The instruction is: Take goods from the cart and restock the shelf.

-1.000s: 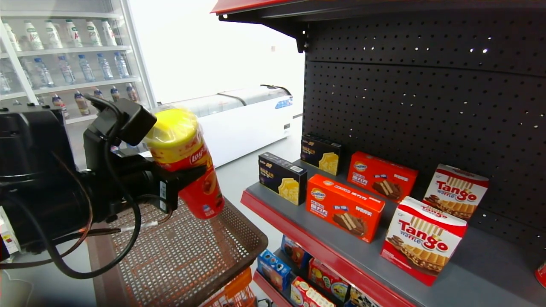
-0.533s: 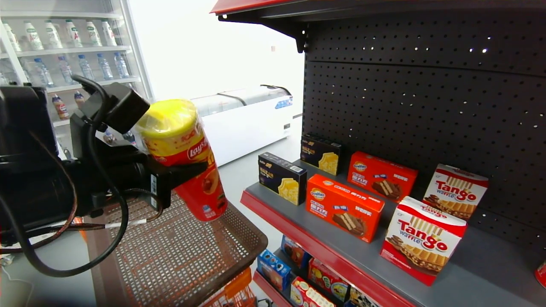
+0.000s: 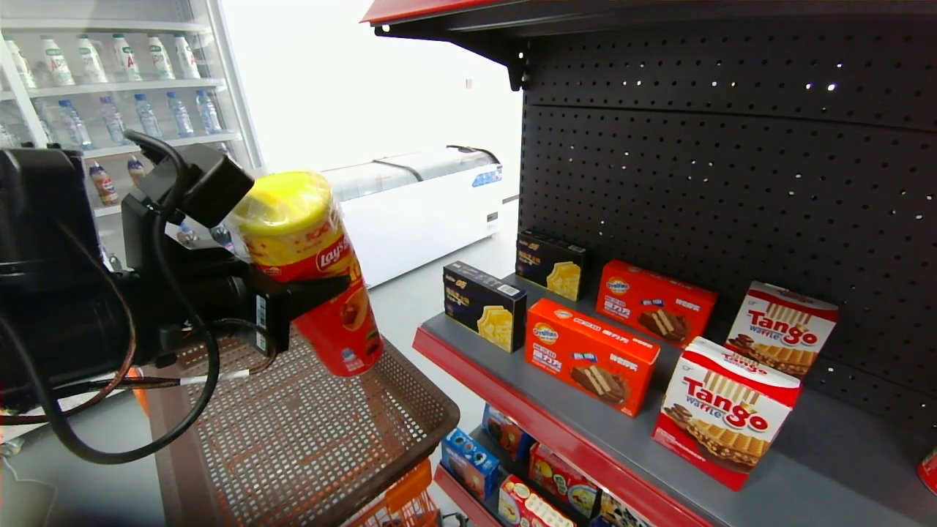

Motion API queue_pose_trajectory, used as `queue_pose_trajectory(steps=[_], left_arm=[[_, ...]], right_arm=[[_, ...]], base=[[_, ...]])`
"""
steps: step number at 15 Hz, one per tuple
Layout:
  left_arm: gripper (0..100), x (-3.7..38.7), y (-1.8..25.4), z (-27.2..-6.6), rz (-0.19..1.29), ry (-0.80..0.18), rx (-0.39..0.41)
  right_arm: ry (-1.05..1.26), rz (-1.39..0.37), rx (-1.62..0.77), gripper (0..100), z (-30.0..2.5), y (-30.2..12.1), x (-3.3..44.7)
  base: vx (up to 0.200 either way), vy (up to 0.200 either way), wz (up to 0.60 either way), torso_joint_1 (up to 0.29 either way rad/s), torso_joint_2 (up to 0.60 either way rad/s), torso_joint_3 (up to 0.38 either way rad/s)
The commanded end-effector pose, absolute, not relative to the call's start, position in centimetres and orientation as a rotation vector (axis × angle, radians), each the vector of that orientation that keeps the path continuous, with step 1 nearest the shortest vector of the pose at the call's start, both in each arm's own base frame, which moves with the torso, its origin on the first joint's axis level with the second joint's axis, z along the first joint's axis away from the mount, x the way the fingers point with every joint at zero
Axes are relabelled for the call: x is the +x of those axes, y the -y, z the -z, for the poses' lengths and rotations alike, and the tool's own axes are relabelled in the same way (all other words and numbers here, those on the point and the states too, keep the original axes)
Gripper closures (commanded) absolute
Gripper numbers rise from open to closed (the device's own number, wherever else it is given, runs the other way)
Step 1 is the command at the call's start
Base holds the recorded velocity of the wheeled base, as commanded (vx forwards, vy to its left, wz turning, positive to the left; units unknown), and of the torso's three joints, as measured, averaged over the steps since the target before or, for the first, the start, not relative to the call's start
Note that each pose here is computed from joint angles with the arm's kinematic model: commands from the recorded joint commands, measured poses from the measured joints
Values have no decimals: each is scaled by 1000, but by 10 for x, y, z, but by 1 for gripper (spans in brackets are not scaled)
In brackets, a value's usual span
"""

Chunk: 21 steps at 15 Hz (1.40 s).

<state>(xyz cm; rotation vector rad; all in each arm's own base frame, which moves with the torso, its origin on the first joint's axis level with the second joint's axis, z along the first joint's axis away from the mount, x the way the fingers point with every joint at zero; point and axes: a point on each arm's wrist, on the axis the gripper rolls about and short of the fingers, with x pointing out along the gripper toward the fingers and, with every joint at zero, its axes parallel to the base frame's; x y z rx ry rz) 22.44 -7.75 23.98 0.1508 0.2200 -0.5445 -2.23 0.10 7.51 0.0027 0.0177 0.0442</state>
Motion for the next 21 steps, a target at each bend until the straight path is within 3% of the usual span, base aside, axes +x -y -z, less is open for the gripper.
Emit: queue_pose_trajectory(steps=[1,9,14,21], left_arm=[[100,234,84,-232,562,-251,154],[100,255,102,-230,627,-259,155],[100,248,114,-231,673,-257,165],[100,244,111,-231,667,-257,164]], right_arm=[[-18,-44,2,0,-75,-1,-22],[-18,-44,2,0,-75,-1,-22],[-18,-44,2,0,-75,-1,-22],[-18,-44,2,0,-75,-1,-22]], base=[[0,0,0,0,0,0],[0,0,0,0,0,0],[0,0,0,0,0,0],[0,0,0,0,0,0]])
